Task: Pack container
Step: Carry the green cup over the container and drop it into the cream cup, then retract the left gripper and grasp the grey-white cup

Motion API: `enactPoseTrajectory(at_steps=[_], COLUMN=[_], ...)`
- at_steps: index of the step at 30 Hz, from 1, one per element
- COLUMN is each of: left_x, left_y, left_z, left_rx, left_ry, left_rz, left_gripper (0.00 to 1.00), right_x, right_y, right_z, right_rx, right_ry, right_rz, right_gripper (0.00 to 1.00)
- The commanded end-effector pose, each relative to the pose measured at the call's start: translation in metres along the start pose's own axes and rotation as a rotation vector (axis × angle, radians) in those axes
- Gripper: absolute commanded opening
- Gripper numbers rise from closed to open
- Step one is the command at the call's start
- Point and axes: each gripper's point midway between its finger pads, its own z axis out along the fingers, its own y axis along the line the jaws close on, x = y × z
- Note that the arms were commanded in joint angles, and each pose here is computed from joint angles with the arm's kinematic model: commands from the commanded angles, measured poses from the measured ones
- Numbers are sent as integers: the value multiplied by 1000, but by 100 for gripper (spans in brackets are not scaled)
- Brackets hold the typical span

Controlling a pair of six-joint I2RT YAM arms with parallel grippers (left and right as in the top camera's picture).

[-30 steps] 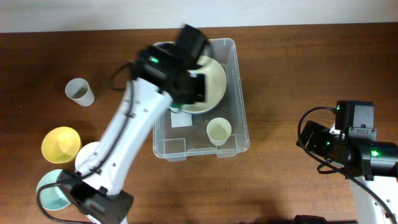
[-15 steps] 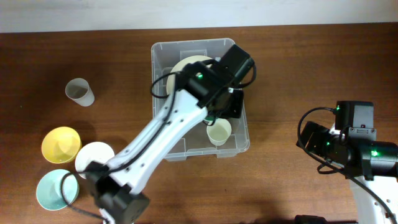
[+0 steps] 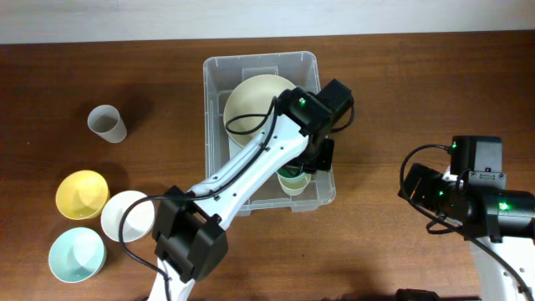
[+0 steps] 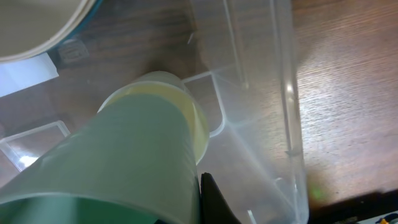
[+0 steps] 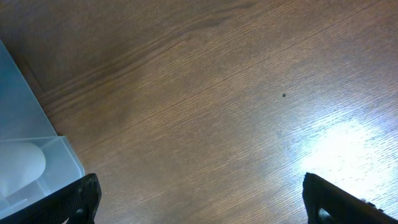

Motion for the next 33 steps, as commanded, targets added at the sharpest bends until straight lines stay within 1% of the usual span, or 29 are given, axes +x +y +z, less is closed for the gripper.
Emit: enactPoseTrajectory(at_steps=[1,2,4,5,8,12,17,21,24,27,30,33], left_x=[3,3,2,1,-10,-36,-65,-74,-74,-76,-77,-77], left_y=[-2,-2,-2,-2,8,47,127,208,266,315,353,383], left_z=[2,2,1,0,-12,-50,-110,-139,-144,-147,-146,-135], left_rx=[5,5,6,8,-3,-71,-140,-170,-200,-231,-256,-273], left_ry=[13,14,11,6,-31,-134,-272,-331,-341,-364,-383,-368], left_rz=[-10,-10,-2,7,-1,-73,-248,-435,-565,-643,-713,-758], left_gripper=[30,40,43,47,48,48,49,58,61,62,63,63], right_x=[1,1,1,1,1,2,1,1,1,1,1,1], right_y=[-2,-2,-2,-2,-2,-3,-2,-2,-2,-2,-2,-2], right_z=[0,0,0,0,0,0,0,0,0,0,0,0], right_rx=[5,5,5,5,5,6,5,5,5,5,5,5], right_ry=[2,2,2,2,2,3,2,2,2,2,2,2], right_rz=[1,1,1,1,1,1,0,0,0,0,0,0], right_gripper=[99,99,99,99,99,99,100,100,100,100,100,100])
